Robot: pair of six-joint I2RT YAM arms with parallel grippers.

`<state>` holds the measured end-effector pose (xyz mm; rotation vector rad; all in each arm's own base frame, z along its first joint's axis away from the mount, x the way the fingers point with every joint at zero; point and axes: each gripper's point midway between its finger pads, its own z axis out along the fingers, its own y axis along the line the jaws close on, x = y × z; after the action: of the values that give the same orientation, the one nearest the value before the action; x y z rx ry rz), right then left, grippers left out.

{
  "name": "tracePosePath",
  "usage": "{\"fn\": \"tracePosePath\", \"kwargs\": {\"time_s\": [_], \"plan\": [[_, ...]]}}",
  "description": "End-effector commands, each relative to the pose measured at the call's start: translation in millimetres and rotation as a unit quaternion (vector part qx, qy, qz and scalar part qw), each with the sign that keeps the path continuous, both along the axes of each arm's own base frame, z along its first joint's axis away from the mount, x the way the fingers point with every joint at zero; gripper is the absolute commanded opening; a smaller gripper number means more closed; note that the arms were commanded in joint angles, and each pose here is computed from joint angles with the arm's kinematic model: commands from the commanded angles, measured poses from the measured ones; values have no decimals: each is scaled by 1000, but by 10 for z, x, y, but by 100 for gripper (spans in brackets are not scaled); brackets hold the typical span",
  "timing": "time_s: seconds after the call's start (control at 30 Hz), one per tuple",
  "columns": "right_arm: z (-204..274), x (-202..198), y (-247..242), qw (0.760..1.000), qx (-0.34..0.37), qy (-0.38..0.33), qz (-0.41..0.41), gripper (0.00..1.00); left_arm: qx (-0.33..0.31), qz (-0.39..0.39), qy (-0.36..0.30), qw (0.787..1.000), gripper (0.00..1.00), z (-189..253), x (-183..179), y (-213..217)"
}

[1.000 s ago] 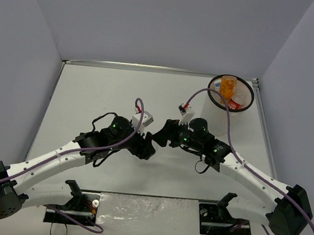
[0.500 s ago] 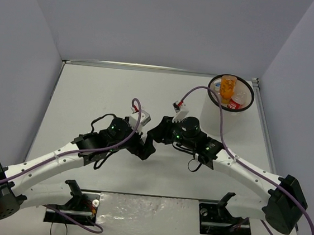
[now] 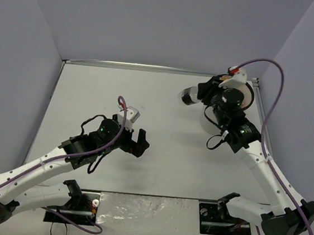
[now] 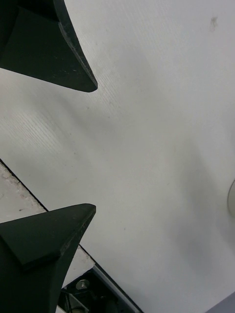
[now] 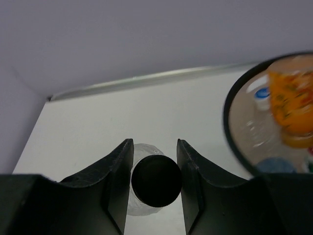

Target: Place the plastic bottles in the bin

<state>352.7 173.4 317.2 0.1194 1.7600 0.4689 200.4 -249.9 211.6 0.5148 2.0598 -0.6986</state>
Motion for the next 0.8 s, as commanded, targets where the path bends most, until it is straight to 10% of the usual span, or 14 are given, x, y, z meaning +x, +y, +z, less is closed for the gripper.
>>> {"fn": "tracePosePath", "kwargs": {"time_s": [0.0, 0.57, 0.77], "plan": [[986, 211, -790, 987, -21, -110, -119, 0, 0, 83, -21, 996, 97, 229, 100, 293], [459, 848, -1891, 989, -3, -19, -150, 11, -5, 267, 59, 962, 97, -77, 564, 1088], [404, 796, -1979, 988, 3, -7, -152, 81, 2, 277, 66, 959, 97, -102, 564, 1138]]}}
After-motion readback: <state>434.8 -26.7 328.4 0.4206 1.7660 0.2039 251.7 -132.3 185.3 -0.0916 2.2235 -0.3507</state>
